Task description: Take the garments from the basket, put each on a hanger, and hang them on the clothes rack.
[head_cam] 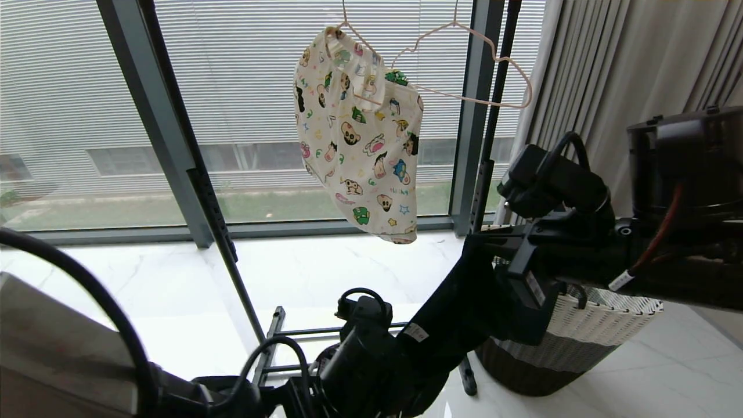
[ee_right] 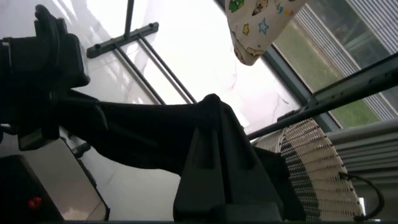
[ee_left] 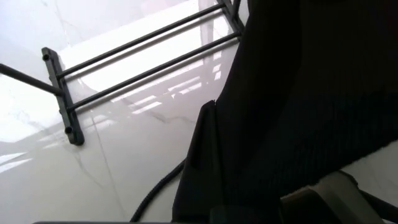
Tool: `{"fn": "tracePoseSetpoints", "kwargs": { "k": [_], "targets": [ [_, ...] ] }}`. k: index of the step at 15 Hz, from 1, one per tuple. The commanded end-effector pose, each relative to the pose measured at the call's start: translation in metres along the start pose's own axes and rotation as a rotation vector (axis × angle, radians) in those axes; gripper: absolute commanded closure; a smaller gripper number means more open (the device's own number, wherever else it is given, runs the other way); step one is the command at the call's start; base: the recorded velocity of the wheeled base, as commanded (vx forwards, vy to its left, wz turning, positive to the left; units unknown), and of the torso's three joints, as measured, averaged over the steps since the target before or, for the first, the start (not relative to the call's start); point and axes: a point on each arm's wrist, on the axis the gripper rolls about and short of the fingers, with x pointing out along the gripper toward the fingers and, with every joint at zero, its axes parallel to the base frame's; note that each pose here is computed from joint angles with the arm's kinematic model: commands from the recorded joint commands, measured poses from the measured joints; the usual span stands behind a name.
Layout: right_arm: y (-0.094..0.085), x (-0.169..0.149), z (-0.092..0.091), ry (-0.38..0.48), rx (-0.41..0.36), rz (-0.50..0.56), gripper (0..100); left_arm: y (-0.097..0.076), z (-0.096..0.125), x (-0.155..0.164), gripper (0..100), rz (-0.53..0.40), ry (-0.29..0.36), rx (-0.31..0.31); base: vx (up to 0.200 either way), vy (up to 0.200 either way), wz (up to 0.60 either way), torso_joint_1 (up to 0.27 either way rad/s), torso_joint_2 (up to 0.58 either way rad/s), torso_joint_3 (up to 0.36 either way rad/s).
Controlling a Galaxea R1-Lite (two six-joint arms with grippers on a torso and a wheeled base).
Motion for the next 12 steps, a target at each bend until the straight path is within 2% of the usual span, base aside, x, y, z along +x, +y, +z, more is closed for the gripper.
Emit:
{"fn": "tracePoseSetpoints", "kwargs": {
  "k": [1, 3, 5, 8, 10, 12],
  "targets": [
    [0.012, 0.039, -0.01, 0.046, -0.011, 0.03, 100, 0.065, 0.012, -0.057, 100, 0.019, -0.117, 0.001, 0.0, 0.0, 0.0, 0.0, 0.0, 0.0],
    [0.013, 0.042, -0.006, 0.036, -0.006, 0.031, 100, 0.083, 0.019, -0.077, 100, 0.012, -0.186, 0.02, 0.0, 0.0, 0.0, 0.0, 0.0, 0.0],
    [0.014, 0.035, 0.0, -0.001, 0.042, 0.023, 100, 0.087, 0.022, -0.092, 100, 0.0, -0.224, 0.074, 0.0, 0.0, 0.0, 0.0, 0.0, 0.0],
    [0.009, 0.012, -0.001, -0.002, 0.071, -0.062, 100, 0.085, 0.027, -0.101, 100, -0.052, -0.262, 0.197, 0.0, 0.0, 0.0, 0.0, 0.0, 0.0],
    [0.006, -0.009, -0.009, 0.011, 0.079, -0.08, 100, 0.082, 0.037, -0.105, 100, -0.136, -0.279, 0.313, 0.0, 0.0, 0.0, 0.0, 0.0, 0.0],
    [-0.001, -0.032, -0.017, 0.03, 0.093, -0.105, 100, 0.08, 0.057, -0.115, 100, -0.211, -0.258, 0.351, 0.0, 0.0, 0.0, 0.0, 0.0, 0.0]
  ]
}}
